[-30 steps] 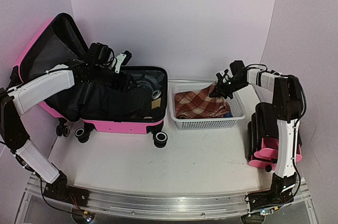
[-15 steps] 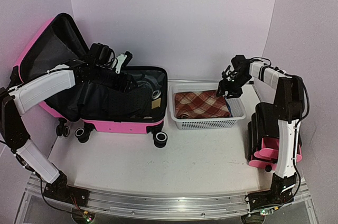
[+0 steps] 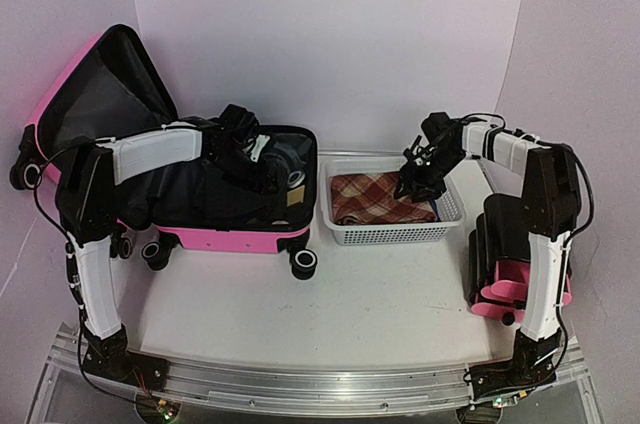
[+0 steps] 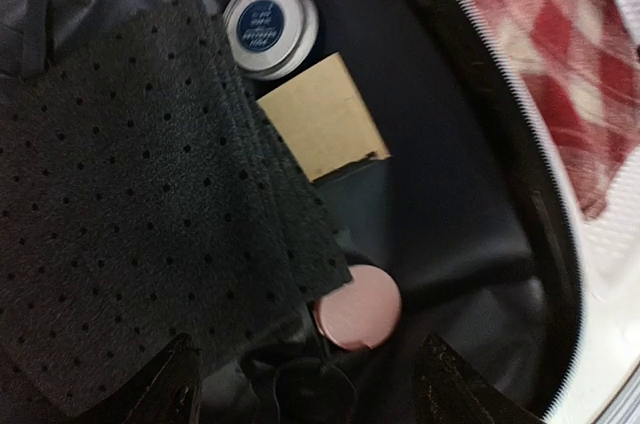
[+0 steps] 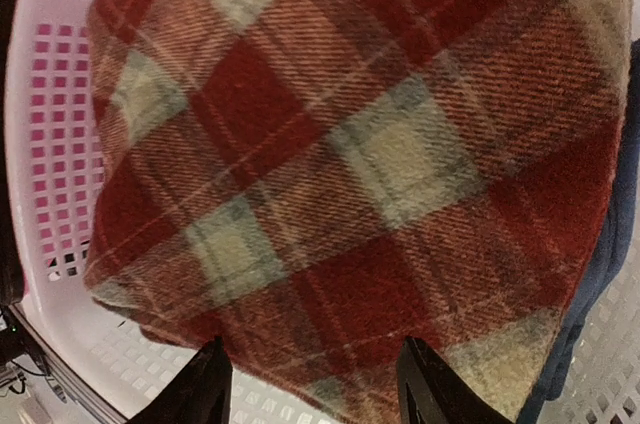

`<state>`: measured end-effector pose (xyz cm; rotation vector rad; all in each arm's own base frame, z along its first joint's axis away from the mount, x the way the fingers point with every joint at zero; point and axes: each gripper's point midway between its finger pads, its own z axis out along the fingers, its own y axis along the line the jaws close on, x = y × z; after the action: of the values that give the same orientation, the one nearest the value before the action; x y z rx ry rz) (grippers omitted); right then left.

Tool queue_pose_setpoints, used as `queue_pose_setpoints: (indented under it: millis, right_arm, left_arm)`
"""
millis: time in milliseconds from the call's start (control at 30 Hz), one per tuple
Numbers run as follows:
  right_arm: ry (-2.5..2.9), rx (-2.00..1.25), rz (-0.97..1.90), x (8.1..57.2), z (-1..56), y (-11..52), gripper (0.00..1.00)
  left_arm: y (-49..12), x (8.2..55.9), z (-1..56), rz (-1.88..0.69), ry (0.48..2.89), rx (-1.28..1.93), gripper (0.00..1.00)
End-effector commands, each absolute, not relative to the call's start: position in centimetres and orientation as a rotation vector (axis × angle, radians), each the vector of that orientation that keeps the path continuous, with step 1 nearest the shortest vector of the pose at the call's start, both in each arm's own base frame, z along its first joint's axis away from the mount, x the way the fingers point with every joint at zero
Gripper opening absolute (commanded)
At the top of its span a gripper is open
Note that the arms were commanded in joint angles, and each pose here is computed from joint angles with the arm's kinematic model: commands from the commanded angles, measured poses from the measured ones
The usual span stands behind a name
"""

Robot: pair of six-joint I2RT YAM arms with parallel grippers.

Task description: Open, take out, and arrange the luggage

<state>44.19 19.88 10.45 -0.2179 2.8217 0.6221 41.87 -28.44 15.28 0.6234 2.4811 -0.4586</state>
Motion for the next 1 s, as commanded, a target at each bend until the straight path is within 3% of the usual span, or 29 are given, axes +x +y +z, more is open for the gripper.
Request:
queue_pose_setpoints:
  millis: [0,133,433,667,767,967]
  right_arm:
    - [2.819,-0.112,0.556,45.5,8.8,18.7,0.57]
    - [2.804,-0.135,0.554,45.0,9.7,19.2,0.61]
    - [2.708,-0.192,0.589,43.6,14.2,20.6,0.8]
    - [2.641,-0.202,0.657,43.2,17.2,21.1,0.83]
    - [2.619,-0.207,0.683,43.2,18.3,21.6,0.83]
    - [2.59,-0.255,0.73,42.9,19.4,23.9,0.83]
  left_arm:
    - [-28.5,43.9,14.5,-0.345,2.512,0.602,0.74]
    - [-28.7,46.3,12.6,-0.192,2.514,0.611,0.75]
    - [-29.2,49.8,8.9,0.006,2.505,0.651,0.76]
    - [-28.8,51.3,7.4,0.114,2.49,0.659,0.73]
    - [-28.3,51.5,7.0,0.152,2.492,0.663,0.67]
    - [-27.5,51.2,7.9,-0.057,2.556,0.543,0.42]
